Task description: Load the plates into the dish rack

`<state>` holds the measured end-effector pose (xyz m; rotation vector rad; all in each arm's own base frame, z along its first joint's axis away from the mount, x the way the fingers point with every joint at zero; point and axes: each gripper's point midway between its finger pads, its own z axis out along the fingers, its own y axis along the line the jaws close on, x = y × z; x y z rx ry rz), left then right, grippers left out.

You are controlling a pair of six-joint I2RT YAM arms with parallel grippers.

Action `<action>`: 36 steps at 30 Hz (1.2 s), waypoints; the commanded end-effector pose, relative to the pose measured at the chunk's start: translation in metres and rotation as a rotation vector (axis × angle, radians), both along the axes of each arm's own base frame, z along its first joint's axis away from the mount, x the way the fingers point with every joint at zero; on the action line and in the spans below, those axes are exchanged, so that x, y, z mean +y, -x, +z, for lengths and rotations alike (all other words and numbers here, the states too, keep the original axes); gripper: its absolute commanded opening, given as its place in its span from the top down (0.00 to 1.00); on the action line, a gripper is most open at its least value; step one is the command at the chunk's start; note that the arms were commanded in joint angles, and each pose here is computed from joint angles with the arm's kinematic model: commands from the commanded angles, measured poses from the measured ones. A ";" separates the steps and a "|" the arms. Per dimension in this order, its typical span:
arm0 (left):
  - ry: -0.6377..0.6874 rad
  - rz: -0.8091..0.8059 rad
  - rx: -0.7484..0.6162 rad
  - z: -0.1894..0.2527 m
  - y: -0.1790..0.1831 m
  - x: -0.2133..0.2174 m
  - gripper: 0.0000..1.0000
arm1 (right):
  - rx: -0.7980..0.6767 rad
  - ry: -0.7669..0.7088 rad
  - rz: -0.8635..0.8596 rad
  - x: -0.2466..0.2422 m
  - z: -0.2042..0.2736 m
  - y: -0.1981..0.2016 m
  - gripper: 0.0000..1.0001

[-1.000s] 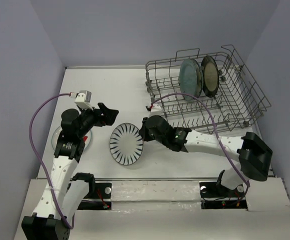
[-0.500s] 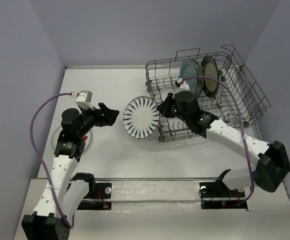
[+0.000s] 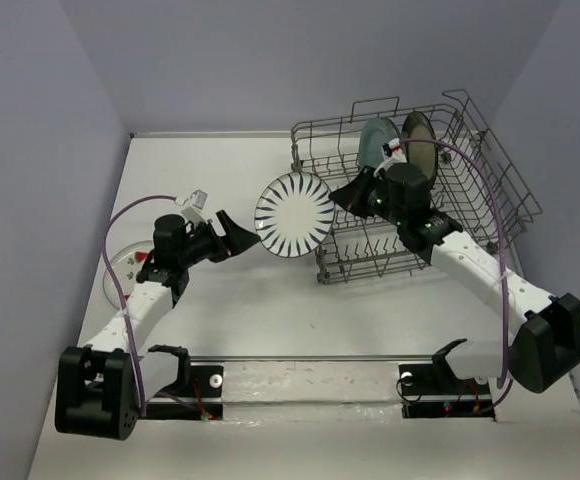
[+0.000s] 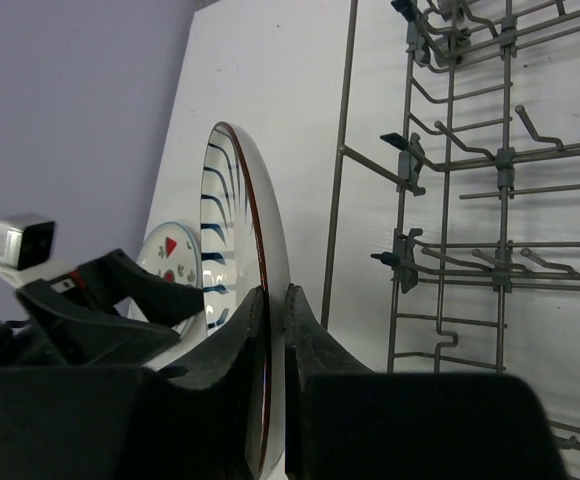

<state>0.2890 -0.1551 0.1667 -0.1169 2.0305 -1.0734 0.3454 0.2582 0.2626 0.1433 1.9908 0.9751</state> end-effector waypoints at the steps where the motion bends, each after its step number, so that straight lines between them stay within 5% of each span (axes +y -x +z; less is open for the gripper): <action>1: 0.200 -0.078 -0.034 0.026 0.001 -0.033 0.01 | -0.246 -0.259 0.074 0.007 0.115 0.012 0.93; 4: 0.349 -0.104 -0.089 0.047 0.004 -0.043 0.01 | -0.235 -0.266 0.090 0.006 0.112 0.015 0.93; 11: 0.443 -0.228 -0.171 0.080 0.009 -0.082 0.06 | -0.210 -0.293 0.127 0.010 0.102 0.024 0.93; 14: 0.474 -0.236 -0.210 0.094 0.013 -0.083 0.51 | -0.194 -0.284 0.127 0.009 0.092 0.026 0.93; 15: 0.474 -0.235 -0.230 0.100 0.016 -0.082 0.77 | -0.189 -0.280 0.126 0.008 0.089 0.026 0.93; 17: 0.459 -0.224 -0.221 0.098 0.016 -0.080 0.94 | -0.176 -0.274 0.124 0.008 0.082 0.027 0.93; 21: 0.457 -0.245 -0.262 0.110 0.027 -0.078 0.94 | -0.172 -0.238 0.194 0.015 0.070 0.034 0.90; 23: 0.459 -0.261 -0.280 0.116 0.032 -0.078 0.95 | -0.175 -0.212 0.233 0.017 0.065 0.038 0.75; 26: 0.465 -0.316 -0.325 0.132 0.047 -0.078 0.95 | -0.197 -0.139 0.359 0.024 0.052 0.053 0.38; 30: 0.476 -0.385 -0.368 0.149 0.063 -0.079 0.95 | -0.212 -0.087 0.449 0.027 0.043 0.065 0.30; 33: 0.482 -0.405 -0.399 0.161 0.070 -0.078 0.95 | -0.237 -0.093 0.502 0.029 0.047 0.075 0.44; 35: 0.476 -0.408 -0.405 0.163 0.072 -0.078 0.95 | -0.251 -0.108 0.523 0.029 0.053 0.081 0.70; 36: 0.467 -0.410 -0.426 0.168 0.073 -0.077 0.94 | -0.255 -0.116 0.516 0.029 0.056 0.081 0.91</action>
